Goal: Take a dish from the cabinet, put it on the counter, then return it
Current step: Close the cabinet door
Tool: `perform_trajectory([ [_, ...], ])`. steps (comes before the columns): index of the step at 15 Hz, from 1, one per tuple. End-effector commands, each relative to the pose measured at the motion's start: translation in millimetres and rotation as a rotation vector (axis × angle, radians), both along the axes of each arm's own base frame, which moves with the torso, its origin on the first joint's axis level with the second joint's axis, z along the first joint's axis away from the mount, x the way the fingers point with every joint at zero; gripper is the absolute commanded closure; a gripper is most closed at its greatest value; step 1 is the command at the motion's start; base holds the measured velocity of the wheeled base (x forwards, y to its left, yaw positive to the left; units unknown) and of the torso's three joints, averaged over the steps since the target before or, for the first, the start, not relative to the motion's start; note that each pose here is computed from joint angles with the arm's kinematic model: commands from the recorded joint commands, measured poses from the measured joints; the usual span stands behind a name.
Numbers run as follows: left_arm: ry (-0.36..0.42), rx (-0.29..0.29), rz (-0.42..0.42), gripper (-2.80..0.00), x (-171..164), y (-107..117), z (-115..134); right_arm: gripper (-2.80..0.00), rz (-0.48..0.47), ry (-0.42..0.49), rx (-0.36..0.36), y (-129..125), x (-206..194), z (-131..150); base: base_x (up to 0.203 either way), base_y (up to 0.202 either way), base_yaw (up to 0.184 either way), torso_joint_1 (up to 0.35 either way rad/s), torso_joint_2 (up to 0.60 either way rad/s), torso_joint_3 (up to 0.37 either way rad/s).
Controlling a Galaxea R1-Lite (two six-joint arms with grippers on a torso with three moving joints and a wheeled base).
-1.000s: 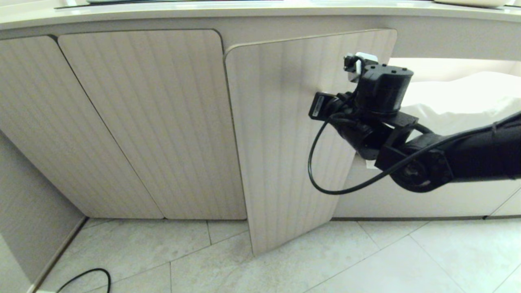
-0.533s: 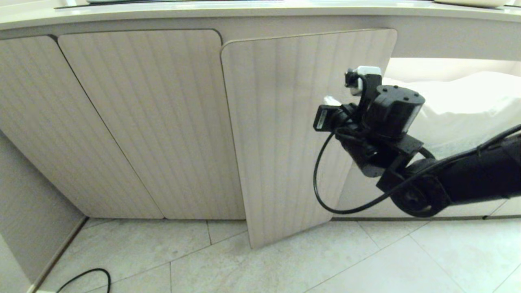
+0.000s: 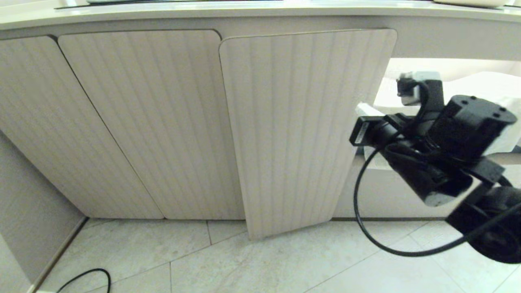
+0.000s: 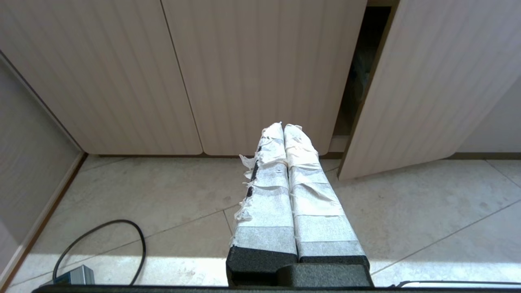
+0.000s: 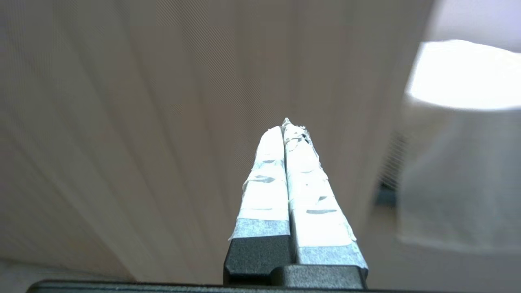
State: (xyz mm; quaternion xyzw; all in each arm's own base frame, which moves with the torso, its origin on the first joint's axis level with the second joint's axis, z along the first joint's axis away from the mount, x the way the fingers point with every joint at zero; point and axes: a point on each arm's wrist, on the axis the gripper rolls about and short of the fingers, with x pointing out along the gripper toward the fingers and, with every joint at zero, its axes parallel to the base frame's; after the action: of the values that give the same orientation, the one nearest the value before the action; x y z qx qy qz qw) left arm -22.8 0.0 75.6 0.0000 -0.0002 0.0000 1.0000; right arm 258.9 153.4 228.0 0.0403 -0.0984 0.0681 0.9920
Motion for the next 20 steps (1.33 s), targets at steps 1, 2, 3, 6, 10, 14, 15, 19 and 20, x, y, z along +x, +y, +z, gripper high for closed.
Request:
perform_trajectory([
  [1, 0.000, 0.000, 0.000, 0.00, 0, 0, 0, 0.00, -0.006, -0.028, 0.014, -22, -32, 10, 0.000, 0.000, 0.000, 0.000, 0.00, 0.000],
  [2, -0.001, 0.000, 0.000, 0.00, 0, 0, 0, 0.00, -0.010, -0.018, 0.005, -31, -46, 5, 0.000, 0.000, 0.000, 0.000, 0.00, 0.000],
  [3, 0.000, 0.000, 0.000, 0.00, 0, 0, 0, 0.00, -0.016, -0.009, -0.003, -41, -60, 0, 0.000, 0.000, 0.000, 0.000, 0.00, 0.000],
  [6, 0.000, 0.000, 0.000, 0.00, 0, 0, 0, 0.00, -0.066, -0.021, 0.003, -76, -99, -10, 0.000, 0.000, 0.000, 0.000, 0.00, 0.000],
  [10, 0.000, 0.000, 0.000, 0.00, 0, 0, 0, 0.00, -0.095, -0.008, -0.005, -113, -159, -45, 0.000, 0.000, 0.000, 0.000, 0.00, 0.000],
  [14, 0.000, 0.000, 0.000, 0.00, 0, 0, 0, 0.00, -0.155, 0.073, -0.011, -134, -189, -70, 0.000, 0.000, 0.000, 0.000, 0.00, 0.000],
  [15, 0.000, 0.000, 0.000, 0.00, 0, 0, 0, 0.00, -0.169, 0.114, -0.013, -136, -192, -76, 0.000, 0.000, 0.000, 0.000, 0.00, 0.000],
  [19, 0.000, 0.000, 0.000, 0.00, 0, 0, 0, 0.00, -0.255, 0.291, -0.040, -148, -208, -100, 0.000, 0.000, 0.000, 0.000, 0.00, 0.000],
  [20, 0.000, 0.000, 0.000, 0.00, 0, 0, 0, 0.00, -0.281, 0.337, -0.052, -151, -212, -106, 0.000, 0.000, 0.000, 0.000, 0.00, 0.000],
])
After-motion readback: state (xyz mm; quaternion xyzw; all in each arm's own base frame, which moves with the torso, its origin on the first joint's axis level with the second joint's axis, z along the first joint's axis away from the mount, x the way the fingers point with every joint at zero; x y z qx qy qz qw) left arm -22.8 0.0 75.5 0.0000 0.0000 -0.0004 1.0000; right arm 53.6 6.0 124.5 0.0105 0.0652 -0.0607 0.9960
